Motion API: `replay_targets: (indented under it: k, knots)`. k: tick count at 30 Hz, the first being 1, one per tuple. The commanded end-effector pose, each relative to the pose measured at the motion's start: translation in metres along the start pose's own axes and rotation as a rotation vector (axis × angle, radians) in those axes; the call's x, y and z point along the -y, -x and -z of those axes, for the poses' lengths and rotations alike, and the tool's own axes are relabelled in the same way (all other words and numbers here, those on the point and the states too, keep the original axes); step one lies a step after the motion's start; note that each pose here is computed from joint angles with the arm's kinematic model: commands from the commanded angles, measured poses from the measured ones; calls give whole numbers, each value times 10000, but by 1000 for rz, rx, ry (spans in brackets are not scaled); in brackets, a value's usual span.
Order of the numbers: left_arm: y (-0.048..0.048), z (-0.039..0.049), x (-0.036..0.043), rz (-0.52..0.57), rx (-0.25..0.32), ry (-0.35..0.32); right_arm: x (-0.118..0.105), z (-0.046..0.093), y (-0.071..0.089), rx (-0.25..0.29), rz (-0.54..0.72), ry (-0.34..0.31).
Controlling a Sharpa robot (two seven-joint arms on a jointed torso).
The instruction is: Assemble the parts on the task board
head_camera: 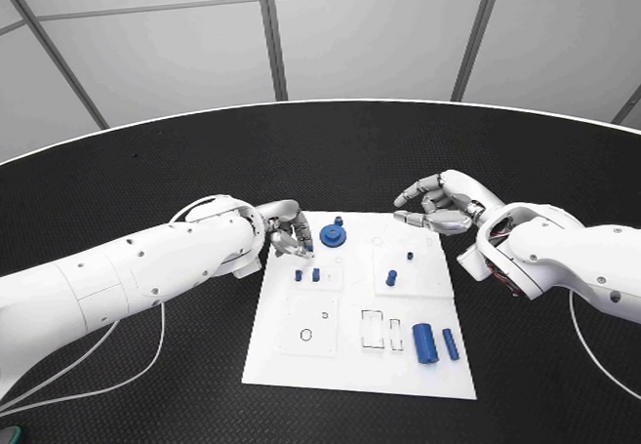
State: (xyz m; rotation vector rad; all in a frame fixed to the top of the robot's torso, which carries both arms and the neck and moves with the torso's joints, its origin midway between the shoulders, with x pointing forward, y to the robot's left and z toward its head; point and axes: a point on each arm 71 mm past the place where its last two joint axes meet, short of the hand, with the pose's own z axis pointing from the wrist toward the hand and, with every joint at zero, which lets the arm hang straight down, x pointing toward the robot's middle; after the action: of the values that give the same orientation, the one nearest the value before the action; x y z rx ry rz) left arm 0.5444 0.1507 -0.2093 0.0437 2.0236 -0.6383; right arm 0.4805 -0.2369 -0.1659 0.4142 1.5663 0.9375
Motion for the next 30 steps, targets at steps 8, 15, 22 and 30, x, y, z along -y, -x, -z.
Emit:
replay_targets:
  k: [8,15,22,30]
  knots:
    - [5,5,-18,-5,1,5,-1,-6,-4,-1,0,1]
    - [9,10,-50,-6,-7,12,-1,-11,-6,-2,0,1]
    - [12,-14,-61,-22,-13,20,-3,-16,-10,-3,0,2]
    - [9,-47,-41,-43,-15,20,-5,-15,-12,-4,0,3]
